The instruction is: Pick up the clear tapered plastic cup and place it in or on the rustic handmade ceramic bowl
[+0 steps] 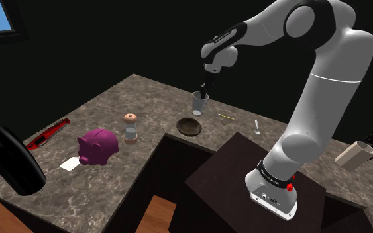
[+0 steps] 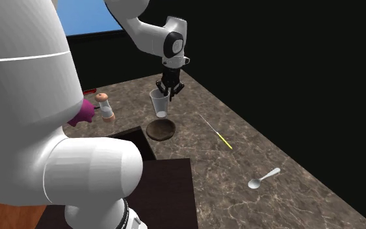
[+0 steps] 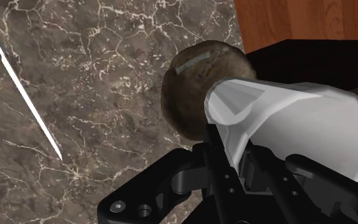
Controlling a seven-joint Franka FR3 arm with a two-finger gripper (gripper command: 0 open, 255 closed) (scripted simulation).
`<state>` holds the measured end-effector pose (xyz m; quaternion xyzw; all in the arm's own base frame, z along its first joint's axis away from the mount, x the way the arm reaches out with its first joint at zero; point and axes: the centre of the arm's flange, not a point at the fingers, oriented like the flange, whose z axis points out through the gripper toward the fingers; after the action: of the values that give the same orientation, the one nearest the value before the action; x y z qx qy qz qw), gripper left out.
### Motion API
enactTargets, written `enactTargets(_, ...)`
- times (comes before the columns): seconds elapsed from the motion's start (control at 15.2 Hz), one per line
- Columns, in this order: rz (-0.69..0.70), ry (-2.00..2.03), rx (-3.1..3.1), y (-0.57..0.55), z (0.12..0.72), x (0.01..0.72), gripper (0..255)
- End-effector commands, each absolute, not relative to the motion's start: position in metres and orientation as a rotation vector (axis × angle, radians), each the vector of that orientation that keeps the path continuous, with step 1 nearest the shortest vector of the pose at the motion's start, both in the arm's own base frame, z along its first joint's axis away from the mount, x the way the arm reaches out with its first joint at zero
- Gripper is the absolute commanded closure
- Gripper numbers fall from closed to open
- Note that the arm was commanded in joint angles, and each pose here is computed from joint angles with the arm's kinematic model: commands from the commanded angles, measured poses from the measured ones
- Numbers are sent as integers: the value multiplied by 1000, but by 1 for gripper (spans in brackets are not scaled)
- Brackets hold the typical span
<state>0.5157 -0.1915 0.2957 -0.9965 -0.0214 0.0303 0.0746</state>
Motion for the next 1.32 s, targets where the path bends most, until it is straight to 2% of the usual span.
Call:
enactTargets(0.0, 91, -63, -2990, -178, 300, 531, 255)
enactTargets(1.25, 91, -63, -2990, -178, 199, 531, 255)
